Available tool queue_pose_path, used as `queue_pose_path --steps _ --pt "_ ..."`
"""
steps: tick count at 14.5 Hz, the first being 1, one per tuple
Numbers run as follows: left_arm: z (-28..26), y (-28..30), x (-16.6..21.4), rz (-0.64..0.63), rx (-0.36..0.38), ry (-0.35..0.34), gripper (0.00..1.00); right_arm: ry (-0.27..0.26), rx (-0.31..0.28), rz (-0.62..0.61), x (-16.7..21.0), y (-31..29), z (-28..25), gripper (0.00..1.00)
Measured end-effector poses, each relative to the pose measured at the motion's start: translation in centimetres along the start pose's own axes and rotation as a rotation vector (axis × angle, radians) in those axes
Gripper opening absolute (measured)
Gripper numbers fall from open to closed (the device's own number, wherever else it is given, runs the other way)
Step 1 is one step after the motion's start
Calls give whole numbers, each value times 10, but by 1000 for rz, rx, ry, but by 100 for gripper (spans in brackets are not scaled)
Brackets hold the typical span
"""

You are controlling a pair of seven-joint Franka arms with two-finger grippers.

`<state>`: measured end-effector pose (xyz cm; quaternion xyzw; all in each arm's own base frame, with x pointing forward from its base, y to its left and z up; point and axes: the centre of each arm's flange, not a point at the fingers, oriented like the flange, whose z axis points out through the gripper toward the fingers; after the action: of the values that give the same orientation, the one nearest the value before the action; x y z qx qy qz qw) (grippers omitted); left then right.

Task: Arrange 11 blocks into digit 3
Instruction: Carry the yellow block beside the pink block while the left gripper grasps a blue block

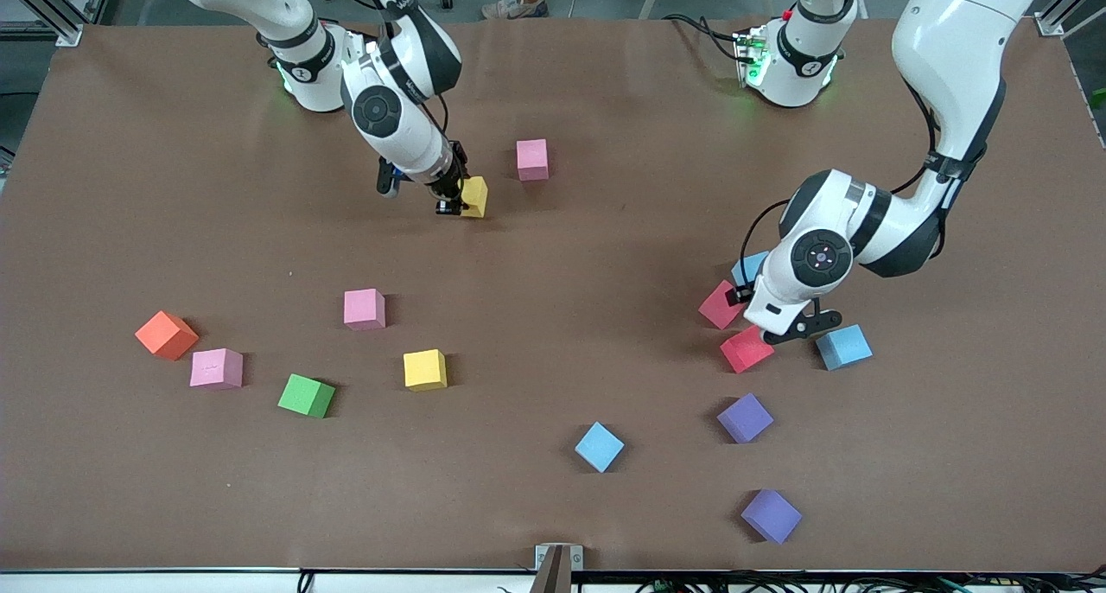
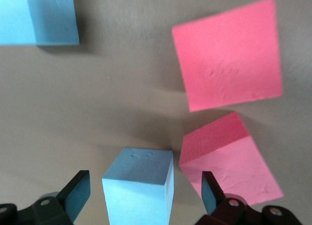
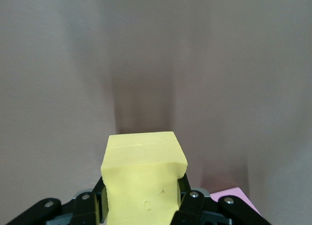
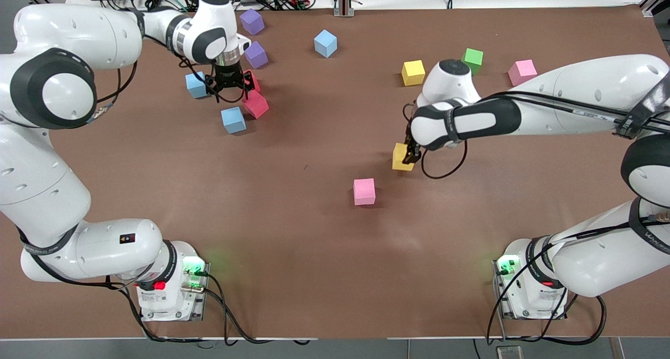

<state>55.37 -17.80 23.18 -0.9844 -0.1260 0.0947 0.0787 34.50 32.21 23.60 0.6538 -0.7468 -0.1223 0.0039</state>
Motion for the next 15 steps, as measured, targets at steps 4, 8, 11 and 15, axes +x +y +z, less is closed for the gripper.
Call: queue_pose_path --steps 4,8,11,15 --pt "2 -21 -2 -22 -54 -26 100 -26 15 -12 -6 29 17 56" --pt "20 -20 -11 -14 -83 -25 100 -21 6 -47 -15 48 25 56" --pt "40 -17 -25 1 -98 -32 100 -18 3 -50 -14 51 26 56" --pt "49 -18 -31 5 -100 -42 77 -16 0 -59 -16 55 28 56"
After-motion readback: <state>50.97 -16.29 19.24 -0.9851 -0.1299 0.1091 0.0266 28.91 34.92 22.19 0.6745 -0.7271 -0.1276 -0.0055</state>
